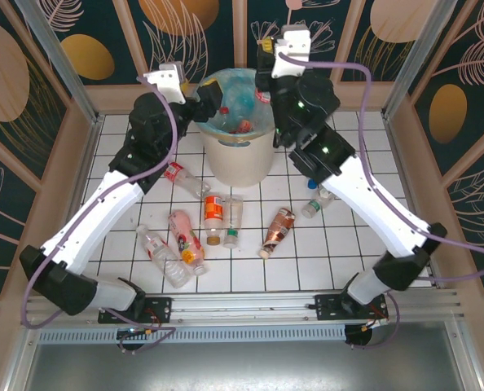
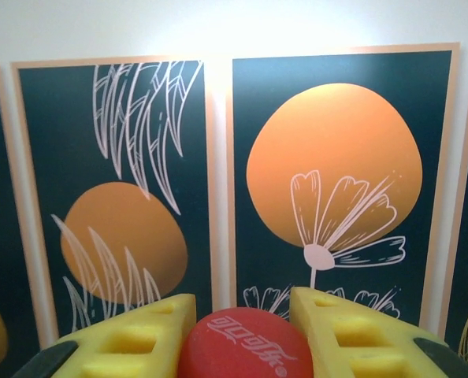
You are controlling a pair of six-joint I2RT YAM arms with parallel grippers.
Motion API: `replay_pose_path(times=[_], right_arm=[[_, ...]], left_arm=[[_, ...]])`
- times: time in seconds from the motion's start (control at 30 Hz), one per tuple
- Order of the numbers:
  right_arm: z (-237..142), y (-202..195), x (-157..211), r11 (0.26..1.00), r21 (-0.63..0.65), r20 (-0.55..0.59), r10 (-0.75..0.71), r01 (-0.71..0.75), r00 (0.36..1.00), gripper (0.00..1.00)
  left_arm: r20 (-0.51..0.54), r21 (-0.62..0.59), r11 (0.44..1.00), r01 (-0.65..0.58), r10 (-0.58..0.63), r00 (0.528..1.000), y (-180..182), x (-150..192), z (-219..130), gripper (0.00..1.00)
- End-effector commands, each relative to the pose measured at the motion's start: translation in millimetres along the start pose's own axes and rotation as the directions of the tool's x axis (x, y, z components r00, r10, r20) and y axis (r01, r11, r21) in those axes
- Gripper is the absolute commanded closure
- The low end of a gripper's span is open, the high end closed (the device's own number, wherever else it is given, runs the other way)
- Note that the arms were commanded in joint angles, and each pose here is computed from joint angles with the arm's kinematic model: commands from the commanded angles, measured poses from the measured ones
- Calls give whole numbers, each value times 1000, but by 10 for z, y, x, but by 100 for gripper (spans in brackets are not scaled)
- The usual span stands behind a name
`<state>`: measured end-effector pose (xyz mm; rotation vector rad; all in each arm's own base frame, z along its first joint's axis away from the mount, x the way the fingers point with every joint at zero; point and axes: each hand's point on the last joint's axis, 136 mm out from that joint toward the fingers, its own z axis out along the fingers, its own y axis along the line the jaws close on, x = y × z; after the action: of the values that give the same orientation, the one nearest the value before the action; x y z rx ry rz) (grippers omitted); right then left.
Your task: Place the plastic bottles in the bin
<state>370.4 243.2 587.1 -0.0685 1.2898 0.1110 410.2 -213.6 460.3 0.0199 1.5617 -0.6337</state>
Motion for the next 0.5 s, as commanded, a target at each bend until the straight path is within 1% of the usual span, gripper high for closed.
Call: replay_pose_path(times=[0.0, 0.1, 0.17, 0.3, 0.47], right_arm=[[219, -17, -173, 999, -7, 36, 38, -37, 999, 87], [456, 118, -13, 999, -36, -7, 35, -35, 999, 87], [591, 191, 130, 998, -60, -27, 31, -33, 999, 86], [825, 238, 446, 993, -103, -82, 45, -53, 996, 87], [1030, 291, 905, 984, -165, -164, 36, -63, 986, 87]], left_arm=[[-89, 99, 989, 113, -104, 990, -41, 125, 101, 19], [-95, 42, 996, 73, -68, 993, 117, 245, 164, 19], [-102, 24, 998, 54, -52, 993, 178, 334, 192, 19], [-128, 44, 998, 38, -32, 991, 184, 481, 179, 19], [-100, 52, 998, -20, 25, 995, 227, 525, 51, 19]])
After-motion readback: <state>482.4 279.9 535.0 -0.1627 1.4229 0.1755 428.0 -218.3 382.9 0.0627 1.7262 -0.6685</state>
